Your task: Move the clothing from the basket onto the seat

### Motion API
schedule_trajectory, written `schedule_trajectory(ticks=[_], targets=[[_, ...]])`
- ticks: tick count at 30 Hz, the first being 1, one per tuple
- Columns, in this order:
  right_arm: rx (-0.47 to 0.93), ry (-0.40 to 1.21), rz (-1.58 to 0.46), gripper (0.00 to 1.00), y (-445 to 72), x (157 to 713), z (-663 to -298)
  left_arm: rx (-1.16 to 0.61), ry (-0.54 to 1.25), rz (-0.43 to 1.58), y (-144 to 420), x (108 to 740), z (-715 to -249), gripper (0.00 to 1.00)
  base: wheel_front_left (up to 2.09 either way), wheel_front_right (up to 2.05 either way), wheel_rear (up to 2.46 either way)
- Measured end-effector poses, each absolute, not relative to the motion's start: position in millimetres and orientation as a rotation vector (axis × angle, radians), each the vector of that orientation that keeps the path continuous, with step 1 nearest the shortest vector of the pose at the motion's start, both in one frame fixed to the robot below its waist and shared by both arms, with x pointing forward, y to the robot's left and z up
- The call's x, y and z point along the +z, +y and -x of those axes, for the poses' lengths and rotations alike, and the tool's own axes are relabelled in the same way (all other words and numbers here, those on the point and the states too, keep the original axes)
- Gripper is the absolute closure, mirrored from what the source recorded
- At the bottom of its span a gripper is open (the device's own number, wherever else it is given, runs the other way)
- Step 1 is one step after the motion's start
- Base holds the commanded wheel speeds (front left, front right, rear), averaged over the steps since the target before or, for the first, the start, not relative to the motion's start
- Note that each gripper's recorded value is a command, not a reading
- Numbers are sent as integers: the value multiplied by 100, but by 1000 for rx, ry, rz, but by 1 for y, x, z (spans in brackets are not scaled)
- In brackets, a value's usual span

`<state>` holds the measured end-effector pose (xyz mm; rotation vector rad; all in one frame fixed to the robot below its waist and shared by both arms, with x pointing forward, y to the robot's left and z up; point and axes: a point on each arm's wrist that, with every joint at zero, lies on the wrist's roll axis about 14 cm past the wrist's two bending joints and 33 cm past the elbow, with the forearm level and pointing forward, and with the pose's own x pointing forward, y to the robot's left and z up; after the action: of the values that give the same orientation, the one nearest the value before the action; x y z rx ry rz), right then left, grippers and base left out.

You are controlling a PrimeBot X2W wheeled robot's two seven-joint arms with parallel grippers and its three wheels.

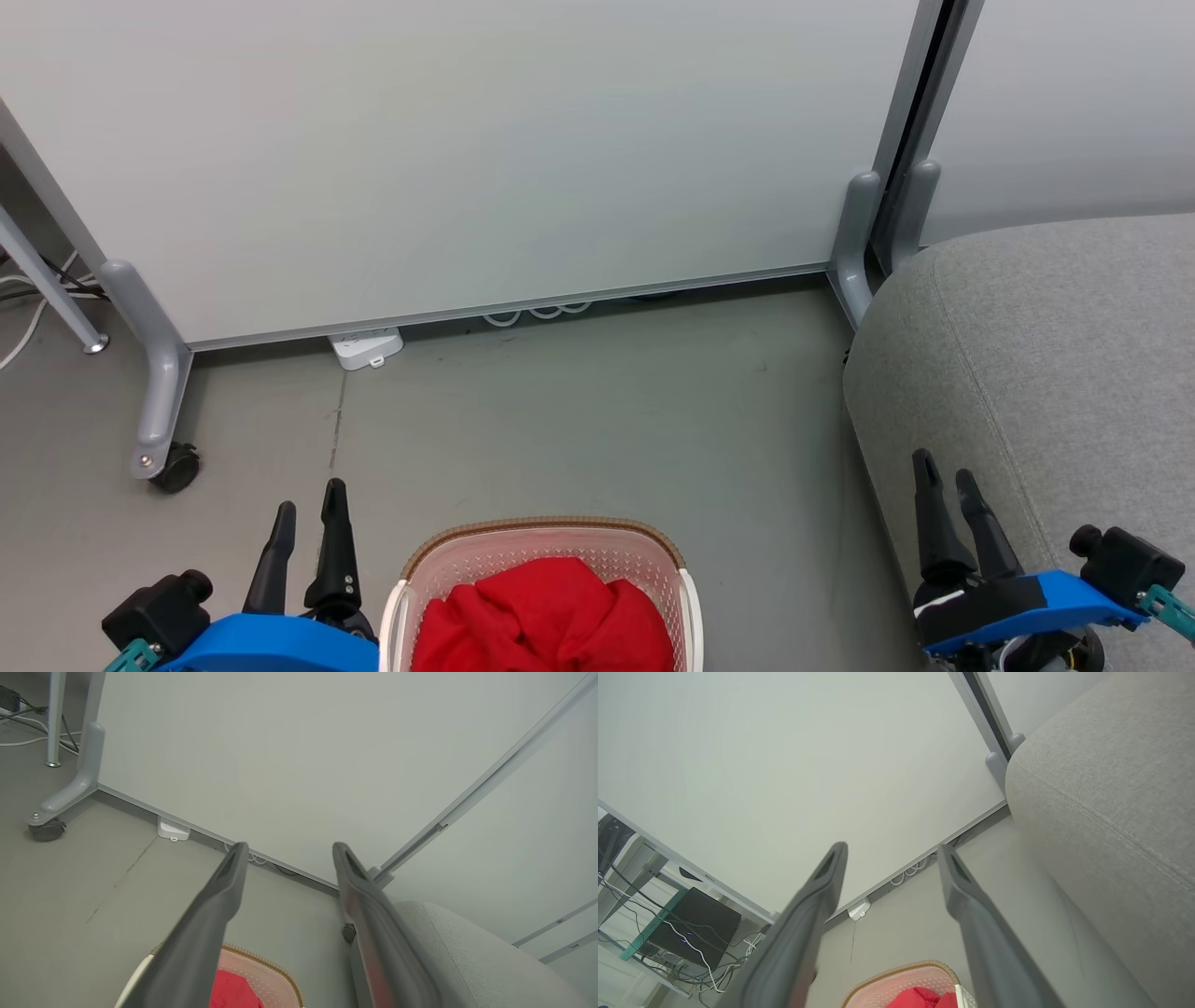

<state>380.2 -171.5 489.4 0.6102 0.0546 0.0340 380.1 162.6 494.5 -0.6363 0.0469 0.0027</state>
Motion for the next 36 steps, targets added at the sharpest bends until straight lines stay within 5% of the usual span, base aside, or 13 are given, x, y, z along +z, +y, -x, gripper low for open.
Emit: schedule_trajectory(ticks=[36], targets=[[101, 26, -237, 0, -161, 494, -380, -50, -30, 304, 151, 505, -381, 0, 0, 0, 0]])
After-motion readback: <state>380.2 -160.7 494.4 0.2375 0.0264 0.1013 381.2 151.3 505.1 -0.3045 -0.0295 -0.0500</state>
